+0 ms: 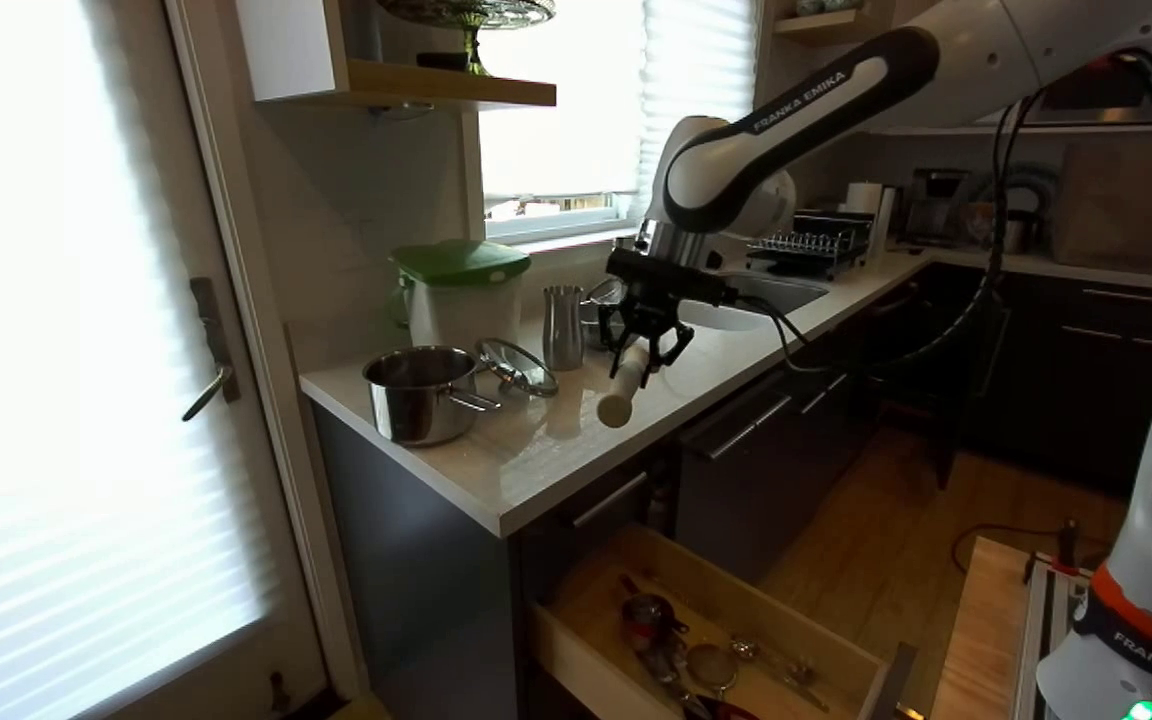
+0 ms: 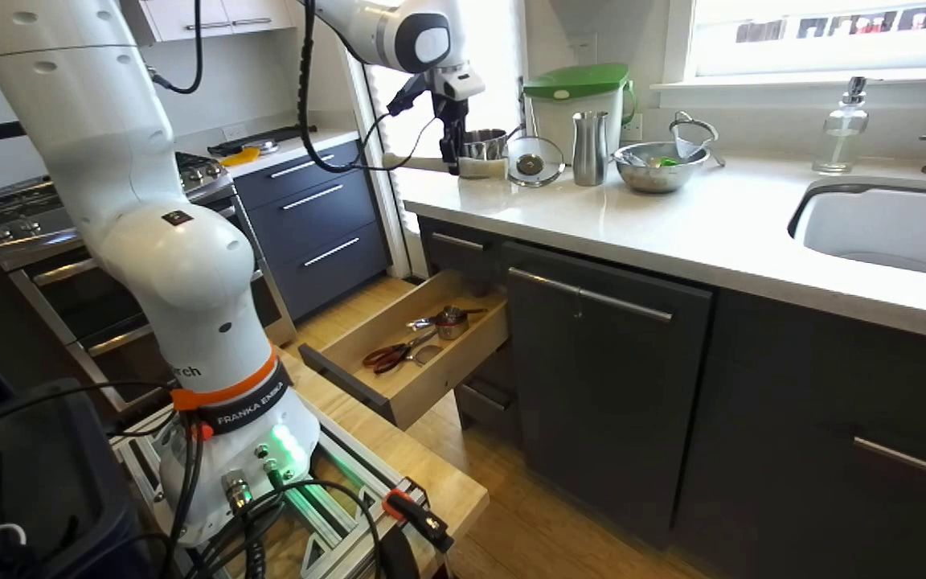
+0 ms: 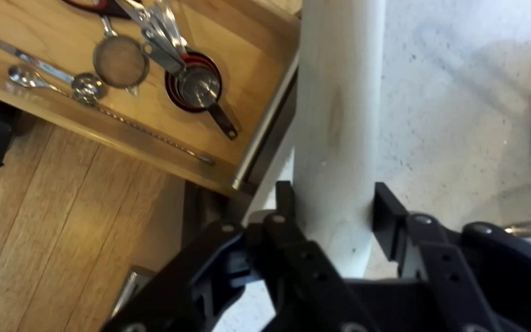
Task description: Put the wooden thing into the drawer
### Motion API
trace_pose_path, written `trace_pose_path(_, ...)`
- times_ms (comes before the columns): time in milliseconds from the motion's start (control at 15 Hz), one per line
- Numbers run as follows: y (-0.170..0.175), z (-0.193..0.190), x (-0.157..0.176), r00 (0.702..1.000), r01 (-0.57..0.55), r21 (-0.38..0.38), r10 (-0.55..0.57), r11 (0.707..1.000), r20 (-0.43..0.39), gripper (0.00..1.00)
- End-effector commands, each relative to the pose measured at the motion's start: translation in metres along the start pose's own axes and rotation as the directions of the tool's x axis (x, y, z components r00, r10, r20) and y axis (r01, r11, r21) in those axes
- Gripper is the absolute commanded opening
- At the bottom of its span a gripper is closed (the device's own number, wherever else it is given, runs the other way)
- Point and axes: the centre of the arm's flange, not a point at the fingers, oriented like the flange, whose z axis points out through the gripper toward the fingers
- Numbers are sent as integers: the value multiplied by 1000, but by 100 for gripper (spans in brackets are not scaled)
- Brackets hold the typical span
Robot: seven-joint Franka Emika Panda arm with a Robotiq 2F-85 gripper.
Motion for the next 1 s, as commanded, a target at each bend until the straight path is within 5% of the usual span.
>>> trace_pose_path(0, 64, 5, -47, 998, -16, -30, 18, 999, 52, 19)
trace_pose_path(467, 141, 39, -84, 995, -20, -145, 34, 989, 97, 19)
trace_pose_path(933, 167, 99, -29, 958, -96, -16, 97, 995, 270, 19)
